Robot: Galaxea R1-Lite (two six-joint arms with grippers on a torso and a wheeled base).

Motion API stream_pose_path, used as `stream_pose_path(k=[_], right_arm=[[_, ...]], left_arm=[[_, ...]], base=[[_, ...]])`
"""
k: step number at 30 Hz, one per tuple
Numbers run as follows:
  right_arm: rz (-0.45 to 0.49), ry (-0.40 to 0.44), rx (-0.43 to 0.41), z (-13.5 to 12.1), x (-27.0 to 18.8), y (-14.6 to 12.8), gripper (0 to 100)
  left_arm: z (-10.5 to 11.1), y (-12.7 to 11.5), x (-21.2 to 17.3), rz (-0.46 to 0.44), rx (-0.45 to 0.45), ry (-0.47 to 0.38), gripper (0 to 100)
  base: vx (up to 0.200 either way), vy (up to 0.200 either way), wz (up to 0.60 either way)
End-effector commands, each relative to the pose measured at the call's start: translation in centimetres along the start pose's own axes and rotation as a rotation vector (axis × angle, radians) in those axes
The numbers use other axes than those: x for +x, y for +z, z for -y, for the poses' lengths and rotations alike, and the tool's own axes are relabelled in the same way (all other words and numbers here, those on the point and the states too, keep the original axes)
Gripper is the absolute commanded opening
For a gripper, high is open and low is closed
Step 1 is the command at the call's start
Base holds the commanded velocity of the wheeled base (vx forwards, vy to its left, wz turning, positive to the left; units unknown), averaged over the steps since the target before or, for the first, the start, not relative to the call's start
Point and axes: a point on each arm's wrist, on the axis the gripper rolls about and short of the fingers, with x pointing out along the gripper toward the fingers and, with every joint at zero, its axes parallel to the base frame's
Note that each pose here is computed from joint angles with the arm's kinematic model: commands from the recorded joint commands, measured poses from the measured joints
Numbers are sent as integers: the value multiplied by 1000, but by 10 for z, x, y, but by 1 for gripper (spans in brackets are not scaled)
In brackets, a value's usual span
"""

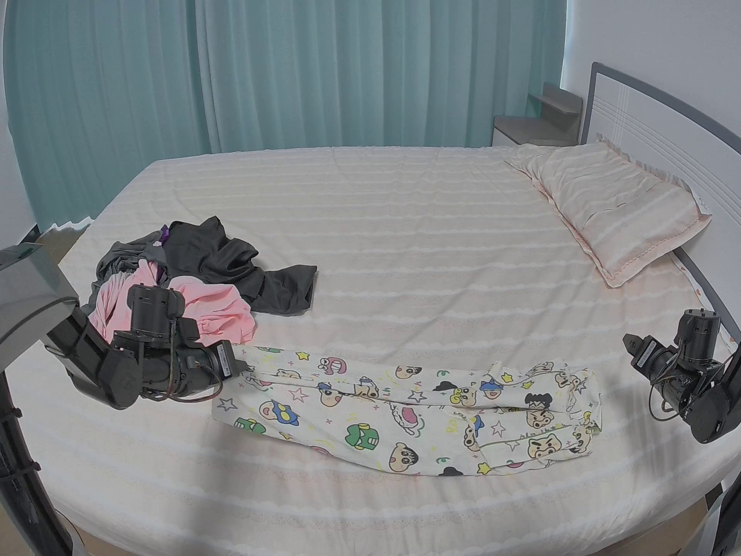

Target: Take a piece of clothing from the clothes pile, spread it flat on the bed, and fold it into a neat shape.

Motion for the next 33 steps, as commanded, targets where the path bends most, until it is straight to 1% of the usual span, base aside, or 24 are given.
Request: stream_pose_path(k=[1, 4, 5, 6, 7, 9, 12, 16, 18, 20, 22, 23, 24, 25, 26, 27, 29, 32, 33], right_arm=[[2, 0, 2, 0, 0, 0, 100], [4, 1, 2, 0, 0, 1, 100], [4, -1, 3, 0, 0, 1, 100], [4, -1, 3, 0, 0, 1, 100], [7, 1, 4, 0, 0, 1, 100], [5, 0, 3, 0, 0, 1, 100], [7, 1, 4, 0, 0, 1, 100], [18, 9, 7, -1, -2, 4, 100], [18, 11, 7, -1, -3, 4, 100], [18, 11, 7, -1, -3, 4, 100], [18, 11, 7, -1, -3, 4, 100], [18, 11, 7, -1, -3, 4, 100], [18, 11, 7, -1, -3, 4, 100], [19, 9, 7, -1, -3, 4, 100], [19, 12, 8, -1, -3, 5, 100], [19, 12, 8, -1, -3, 5, 100], [19, 12, 8, -1, -3, 5, 100], [18, 11, 7, -1, -3, 4, 100], [17, 10, 7, -1, -2, 4, 100]], left_arm=[[-10, 16, -27, 75, -29, 2, 0], [-16, 22, -36, 101, -42, 5, 0], [-20, 27, -44, 126, -53, 9, 0], [-20, 27, -44, 126, -53, 9, 0], [-28, 33, -54, 150, -70, 16, 0], [-34, 42, -69, 180, -88, 5, 0], [-32, 49, -85, 196, -92, -11, 0], [-21, 50, -93, 173, -90, -12, 0], [-6, 46, -88, 142, -64, -32, 0], [11, 38, -81, 116, -45, -30, 0], [38, 28, -69, 104, -18, -25, 0], [43, 26, -67, 103, -15, -29, 0], [43, 26, -67, 103, -15, -29, 0], [78, 14, -56, 84, 1, -65, 0], [87, 10, -52, 72, 4, -79, 0], [87, 10, -52, 72, 4, -79, 0], [124, -2, -40, 44, 27, -126, 0], [152, -13, -29, 7, 54, -144, 0], [165, -18, -23, -7, 67, -156, 0]], base=[[0, 0, 0], [0, 0, 0], [0, 0, 0], [0, 0, 0], [0, 0, 0], [0, 0, 0], [0, 0, 0], [0, 0, 0], [0, 0, 0], [0, 0, 0], [0, 0, 0], [0, 0, 0], [0, 0, 0], [0, 0, 0], [0, 0, 0], [0, 0, 0], [0, 0, 0], [0, 0, 0], [0, 0, 0]])
